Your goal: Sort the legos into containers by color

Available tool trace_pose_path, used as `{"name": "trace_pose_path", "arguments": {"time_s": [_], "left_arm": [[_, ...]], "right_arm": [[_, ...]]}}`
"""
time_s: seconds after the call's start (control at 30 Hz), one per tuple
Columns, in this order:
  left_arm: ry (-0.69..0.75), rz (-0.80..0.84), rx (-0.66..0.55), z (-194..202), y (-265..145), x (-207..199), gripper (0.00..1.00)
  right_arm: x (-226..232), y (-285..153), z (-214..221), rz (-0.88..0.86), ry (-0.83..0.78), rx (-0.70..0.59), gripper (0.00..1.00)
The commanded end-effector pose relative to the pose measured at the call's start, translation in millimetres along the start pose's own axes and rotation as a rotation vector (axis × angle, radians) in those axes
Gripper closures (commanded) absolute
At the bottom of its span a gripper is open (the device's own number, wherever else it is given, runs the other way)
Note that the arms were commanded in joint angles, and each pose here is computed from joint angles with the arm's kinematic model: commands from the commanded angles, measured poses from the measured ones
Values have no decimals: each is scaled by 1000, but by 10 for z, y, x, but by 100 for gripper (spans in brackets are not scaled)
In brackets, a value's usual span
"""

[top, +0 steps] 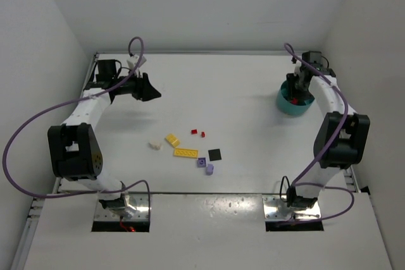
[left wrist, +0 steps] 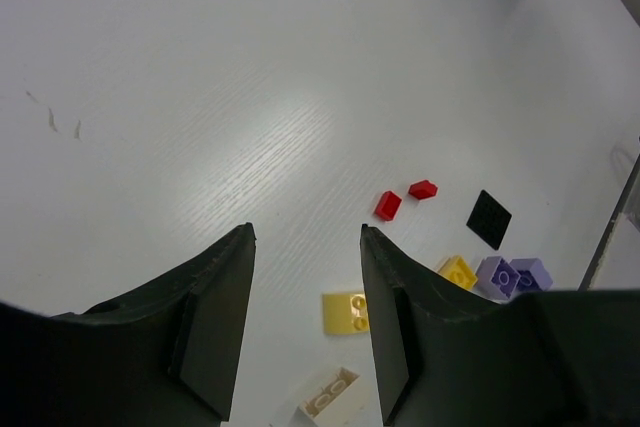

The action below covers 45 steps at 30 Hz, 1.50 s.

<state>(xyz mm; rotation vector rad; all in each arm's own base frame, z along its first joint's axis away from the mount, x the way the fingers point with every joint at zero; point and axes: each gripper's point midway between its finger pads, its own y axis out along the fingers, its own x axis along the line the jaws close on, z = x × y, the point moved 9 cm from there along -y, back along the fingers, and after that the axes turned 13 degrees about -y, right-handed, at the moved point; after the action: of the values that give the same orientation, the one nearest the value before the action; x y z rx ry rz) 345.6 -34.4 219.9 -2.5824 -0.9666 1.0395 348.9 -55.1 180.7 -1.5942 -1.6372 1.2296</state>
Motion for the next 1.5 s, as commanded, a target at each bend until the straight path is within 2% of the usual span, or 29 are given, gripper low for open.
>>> {"name": "trace_pose_path", "arguments": {"time_s": [0.0, 0.07, 0.17, 0.23, 0.27, 0.33, 0.4, 0.57, 0.67, 0.73, 0.87, 1.03, 1.23, 1.47], "left_arm": [[-11, -3, -14, 9, -13, 29, 48], [3, -13, -18, 15, -35, 13, 48], [55, -14, -25, 51, -95, -54, 47], [102, 15, 1, 112, -122, -134, 49], [192, 27, 26, 147, -119, -153, 50], [219, 77, 125, 328, -71, -293, 57], [274, 95, 192, 475, -37, -352, 61], [369, 138, 369, 928, 296, -609, 66], [453, 131, 454, 1107, 517, -732, 69], [520, 101, 447, 1122, 632, -735, 71], [581, 146, 458, 1209, 831, -705, 71], [638, 169, 486, 1309, 1074, -662, 63], [641, 152, 538, 1446, 1291, -578, 59], [668, 86, 528, 1383, 1417, -589, 59]], "right_arm": [[-74, -223, -172, 24, 19, -93, 52], [-79, -343, -198, 25, 20, -130, 48], [-67, -507, -234, -4, -9, -192, 48], [51, -578, -229, -116, -46, -204, 50], [104, -632, -227, -154, -87, -219, 50], [195, -730, -231, -264, -124, -269, 51], [279, -705, -142, -337, -147, -266, 52], [410, -582, 37, -404, -143, -205, 53], [461, -577, 51, -423, -152, -220, 53], [461, -577, 51, -423, -152, -220, 53], [466, -572, 51, -401, -160, -209, 53], [468, -567, 58, -408, -157, -192, 54], [461, -537, 28, -413, -155, -181, 54], [468, -522, -3, -433, -154, -180, 54]]}}
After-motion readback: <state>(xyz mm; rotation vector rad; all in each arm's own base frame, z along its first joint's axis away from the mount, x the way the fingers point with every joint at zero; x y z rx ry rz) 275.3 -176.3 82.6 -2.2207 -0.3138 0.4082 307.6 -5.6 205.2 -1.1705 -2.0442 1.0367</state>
